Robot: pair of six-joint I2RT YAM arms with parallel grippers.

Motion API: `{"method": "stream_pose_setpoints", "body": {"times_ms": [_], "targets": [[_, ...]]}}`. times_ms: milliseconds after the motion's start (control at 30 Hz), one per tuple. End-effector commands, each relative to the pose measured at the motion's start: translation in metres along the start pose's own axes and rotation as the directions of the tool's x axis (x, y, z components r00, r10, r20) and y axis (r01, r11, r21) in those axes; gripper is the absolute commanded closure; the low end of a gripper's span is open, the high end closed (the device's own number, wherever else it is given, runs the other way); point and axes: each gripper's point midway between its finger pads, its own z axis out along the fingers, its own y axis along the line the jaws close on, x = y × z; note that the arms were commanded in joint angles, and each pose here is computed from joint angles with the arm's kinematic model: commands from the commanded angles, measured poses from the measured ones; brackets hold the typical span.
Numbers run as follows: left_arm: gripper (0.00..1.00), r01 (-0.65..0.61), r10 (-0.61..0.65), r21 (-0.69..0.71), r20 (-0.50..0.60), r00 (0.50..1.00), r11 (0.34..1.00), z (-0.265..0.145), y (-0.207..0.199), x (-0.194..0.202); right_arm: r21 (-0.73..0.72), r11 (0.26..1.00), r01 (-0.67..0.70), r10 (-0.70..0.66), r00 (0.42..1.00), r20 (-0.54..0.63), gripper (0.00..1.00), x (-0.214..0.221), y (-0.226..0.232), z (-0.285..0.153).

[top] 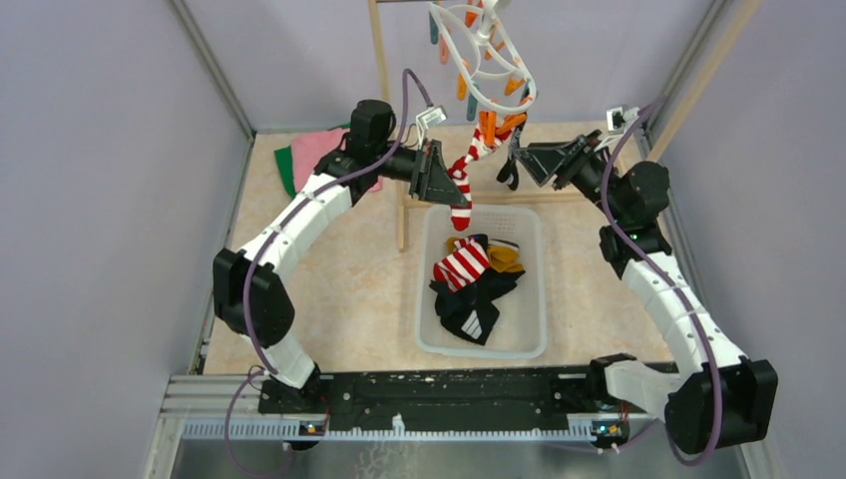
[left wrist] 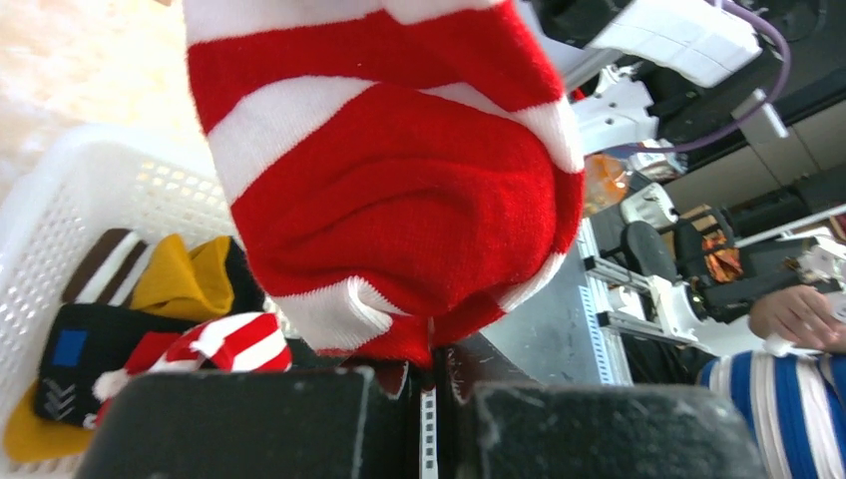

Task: Remove the socks clipped to the hanger

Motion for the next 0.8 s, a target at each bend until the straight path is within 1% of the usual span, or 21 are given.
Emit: {"method": "stream_pose_setpoints", "body": {"times_ms": [0,100,300,400,500,600,767], "targets": [[1.0,0.003,0.001,0.139,-0.027,1.0,0.99,-0.002,-0.027,-0.002,-0.249,0.954,0.166,-0.135,0.981,0.139,0.34,-0.046,0.054,0.009],[1.0,0.009,-0.003,0.162,-0.037,0.999,0.987,-0.003,-0.031,-0.001,-0.298,0.939,0.172,-0.135,0.981,0.14,0.31,-0.046,0.055,0.018],[1.0,0.056,-0.043,0.217,-0.067,0.997,0.974,-0.007,-0.043,0.007,-0.39,0.909,0.147,-0.096,0.984,0.148,0.3,-0.048,0.056,0.031],[1.0,0.05,-0.034,0.233,-0.073,0.997,0.971,-0.009,-0.047,0.01,-0.44,0.887,0.139,-0.073,0.984,0.163,0.31,-0.052,0.059,0.032],[1.0,0.051,-0.031,0.248,-0.083,0.996,0.968,-0.01,-0.051,0.014,-0.504,0.856,0.114,-0.021,0.982,0.186,0.33,-0.056,0.064,0.031],[1.0,0.04,-0.02,0.252,-0.082,0.996,0.967,-0.011,-0.054,0.014,-0.558,0.825,0.088,0.024,0.981,0.19,0.39,-0.059,0.069,0.029],[1.0,0.055,-0.033,0.257,-0.089,0.995,0.965,-0.011,-0.054,0.013,-0.582,0.81,0.079,0.032,0.983,0.178,0.4,-0.061,0.072,0.032]]}}
